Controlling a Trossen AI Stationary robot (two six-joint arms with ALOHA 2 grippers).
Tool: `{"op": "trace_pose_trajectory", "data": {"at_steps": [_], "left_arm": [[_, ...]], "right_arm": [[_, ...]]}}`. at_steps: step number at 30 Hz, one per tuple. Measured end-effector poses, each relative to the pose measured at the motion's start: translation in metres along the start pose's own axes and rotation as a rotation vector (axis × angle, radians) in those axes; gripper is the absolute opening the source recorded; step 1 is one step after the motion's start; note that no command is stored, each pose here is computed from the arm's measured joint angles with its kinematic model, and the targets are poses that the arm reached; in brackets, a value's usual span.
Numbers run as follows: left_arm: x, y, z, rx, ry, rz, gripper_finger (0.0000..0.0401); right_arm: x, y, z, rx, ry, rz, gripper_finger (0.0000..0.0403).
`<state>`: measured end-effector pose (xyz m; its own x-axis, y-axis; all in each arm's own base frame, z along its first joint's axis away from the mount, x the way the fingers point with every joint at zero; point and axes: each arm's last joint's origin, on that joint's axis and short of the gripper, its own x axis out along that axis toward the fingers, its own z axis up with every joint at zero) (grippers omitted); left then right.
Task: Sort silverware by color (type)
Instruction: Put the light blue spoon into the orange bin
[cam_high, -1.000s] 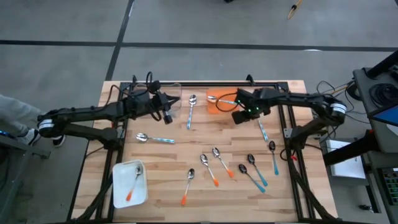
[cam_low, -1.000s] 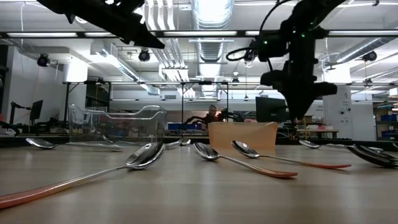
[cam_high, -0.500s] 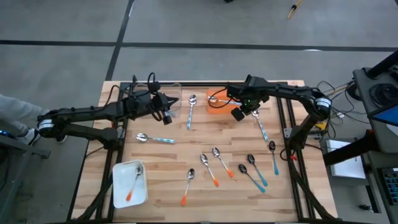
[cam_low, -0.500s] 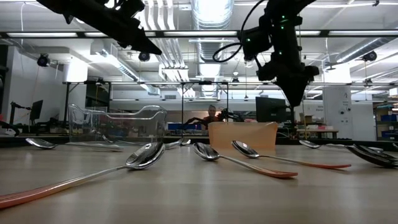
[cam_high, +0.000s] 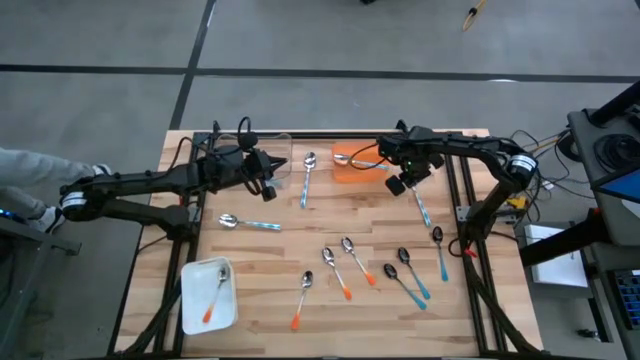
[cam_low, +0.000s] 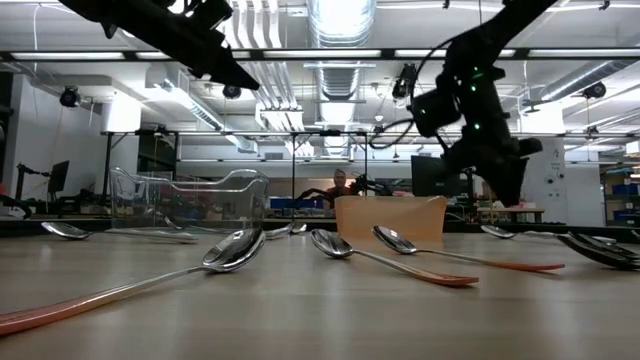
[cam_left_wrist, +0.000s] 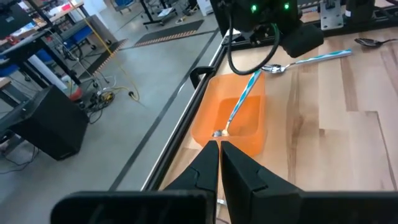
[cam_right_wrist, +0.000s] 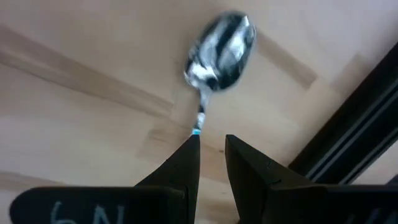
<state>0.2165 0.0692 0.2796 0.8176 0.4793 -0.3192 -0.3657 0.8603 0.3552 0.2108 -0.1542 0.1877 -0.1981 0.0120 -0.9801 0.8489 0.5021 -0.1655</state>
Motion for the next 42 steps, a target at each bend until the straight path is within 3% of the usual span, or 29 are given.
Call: {"op": "trace_pose_trajectory", "data": {"at_steps": [10,27,42], "left_arm": [[0.000,0.000,0.000,0.024,-0.001,0.000,0.0000],[0.000,0.000,0.000,0.029,-0.003,0.000,0.0000],[0.000,0.000,0.001,0.027,-0.009,0.002,0.0000]], "right_arm": [[0.019,-0.005,-0.005,0.080,0.046,0.020,0.0072],[0.025,-0.004,-0.010,0.134,0.108,0.088,0.0155],[0.049,-0.002,-0.013,0.172,0.052,0.124,0.0154]]}}
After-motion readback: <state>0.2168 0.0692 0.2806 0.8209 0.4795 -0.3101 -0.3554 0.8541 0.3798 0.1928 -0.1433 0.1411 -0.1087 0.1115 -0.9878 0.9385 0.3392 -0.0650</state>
